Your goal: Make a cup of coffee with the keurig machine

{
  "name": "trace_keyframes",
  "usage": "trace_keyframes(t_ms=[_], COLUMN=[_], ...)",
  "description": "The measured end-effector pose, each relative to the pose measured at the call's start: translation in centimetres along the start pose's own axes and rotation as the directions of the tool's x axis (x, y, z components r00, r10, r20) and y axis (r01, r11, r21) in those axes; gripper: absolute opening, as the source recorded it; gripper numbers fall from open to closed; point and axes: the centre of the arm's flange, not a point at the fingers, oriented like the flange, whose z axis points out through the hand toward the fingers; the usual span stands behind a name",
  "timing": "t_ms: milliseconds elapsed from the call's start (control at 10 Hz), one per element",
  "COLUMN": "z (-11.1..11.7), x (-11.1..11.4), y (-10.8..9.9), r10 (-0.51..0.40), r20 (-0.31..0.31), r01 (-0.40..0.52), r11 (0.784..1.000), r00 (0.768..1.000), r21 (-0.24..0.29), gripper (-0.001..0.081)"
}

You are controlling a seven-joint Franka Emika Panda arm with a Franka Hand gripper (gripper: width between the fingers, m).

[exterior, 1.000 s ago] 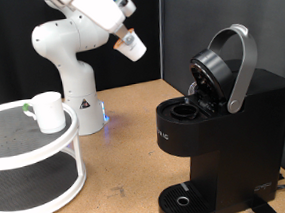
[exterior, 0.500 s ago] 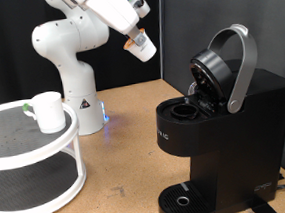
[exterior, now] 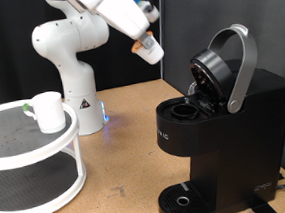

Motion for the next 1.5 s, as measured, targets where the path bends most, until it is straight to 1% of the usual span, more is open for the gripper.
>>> trace_keyframes(t_ms=[300,600,1100,1500], z=[3.1,5.4,9.4,11.5], x=[0.7,1.1,0.7,0.2], y=[0.3,0.2,0.4,0.7], r10=[-0.004,-0.011,-0.010,0.000], r20=[0.036,0.058,0.103,0.124], r01=[0.005,0.012,0.014,0.005], r11=[1.000,1.000,0.999,0.999], r00=[0.999,0.998,0.995,0.992], r21=[-0.016,-0.025,-0.039,-0.044], gripper=[0.0434,0.0434,0.0434,0.0434])
